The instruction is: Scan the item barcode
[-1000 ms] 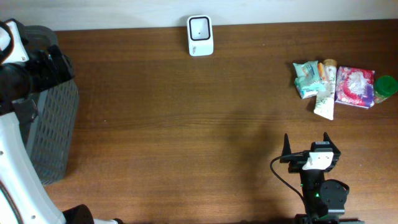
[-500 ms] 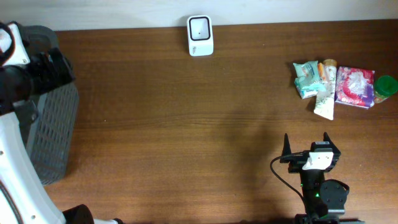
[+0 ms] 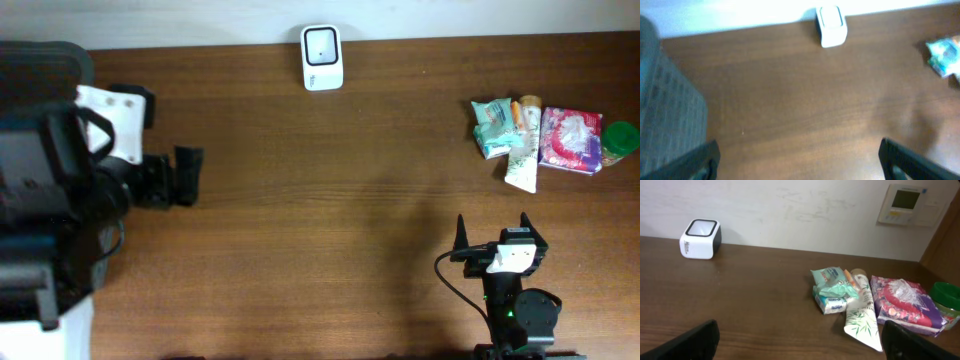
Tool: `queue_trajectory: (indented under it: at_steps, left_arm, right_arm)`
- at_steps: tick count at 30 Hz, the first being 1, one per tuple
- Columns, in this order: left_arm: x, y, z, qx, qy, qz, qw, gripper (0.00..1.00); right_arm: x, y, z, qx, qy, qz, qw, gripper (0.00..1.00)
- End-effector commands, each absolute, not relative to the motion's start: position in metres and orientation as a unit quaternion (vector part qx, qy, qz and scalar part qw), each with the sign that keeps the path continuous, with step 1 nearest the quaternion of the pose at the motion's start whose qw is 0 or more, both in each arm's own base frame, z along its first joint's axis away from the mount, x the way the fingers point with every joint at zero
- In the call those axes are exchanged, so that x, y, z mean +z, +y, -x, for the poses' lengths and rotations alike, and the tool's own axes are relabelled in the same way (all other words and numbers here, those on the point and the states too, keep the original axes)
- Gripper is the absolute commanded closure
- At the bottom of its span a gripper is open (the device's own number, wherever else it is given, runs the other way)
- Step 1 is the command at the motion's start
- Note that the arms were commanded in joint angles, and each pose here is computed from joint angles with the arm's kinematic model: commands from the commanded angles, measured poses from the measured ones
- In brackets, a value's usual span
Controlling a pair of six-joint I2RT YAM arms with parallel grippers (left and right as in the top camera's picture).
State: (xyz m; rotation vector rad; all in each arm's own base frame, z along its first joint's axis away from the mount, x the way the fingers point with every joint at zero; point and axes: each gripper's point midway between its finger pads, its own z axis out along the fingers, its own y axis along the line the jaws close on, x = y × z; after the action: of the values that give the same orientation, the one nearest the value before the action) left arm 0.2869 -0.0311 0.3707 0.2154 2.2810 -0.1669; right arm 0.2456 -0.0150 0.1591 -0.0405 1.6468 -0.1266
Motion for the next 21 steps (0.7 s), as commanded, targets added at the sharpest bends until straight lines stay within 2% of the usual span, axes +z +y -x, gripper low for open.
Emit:
queue_trajectory:
  at_steps: [1,6,10,16,21]
  left_arm:
    - [0.333,-0.045,-0.264,-0.076,0.892,-0.135,0.424,0.01]
    - [0.280,-0.047,-0.224,-0.072,0.848,-0.145,0.505,0.01]
    - [0.230,-0.047,-0.193,-0.068,0.834,-0.147,0.527,0.01]
    - [0.190,-0.047,-0.209,-0.062,0.811,-0.149,0.563,0.01]
    - [0.182,-0.047,-0.224,-0.052,0.767,-0.152,0.621,0.01]
  right_arm:
    - [0.156,-0.017,-0.245,-0.059,0.733,0.015,0.677,0.01]
    - [0.156,-0.017,-0.245,-0.059,0.733,0.015,0.677,0.01]
    - [0.156,-0.017,-0.245,-0.059,0.733,0.015,0.677,0.01]
    - [0.156,-0.017,-0.245,-0.059,0.733,0.015,0.677,0.01]
    - [0.156,-0.017,-0.245,-0.059,0.733,0.015,0.677,0.01]
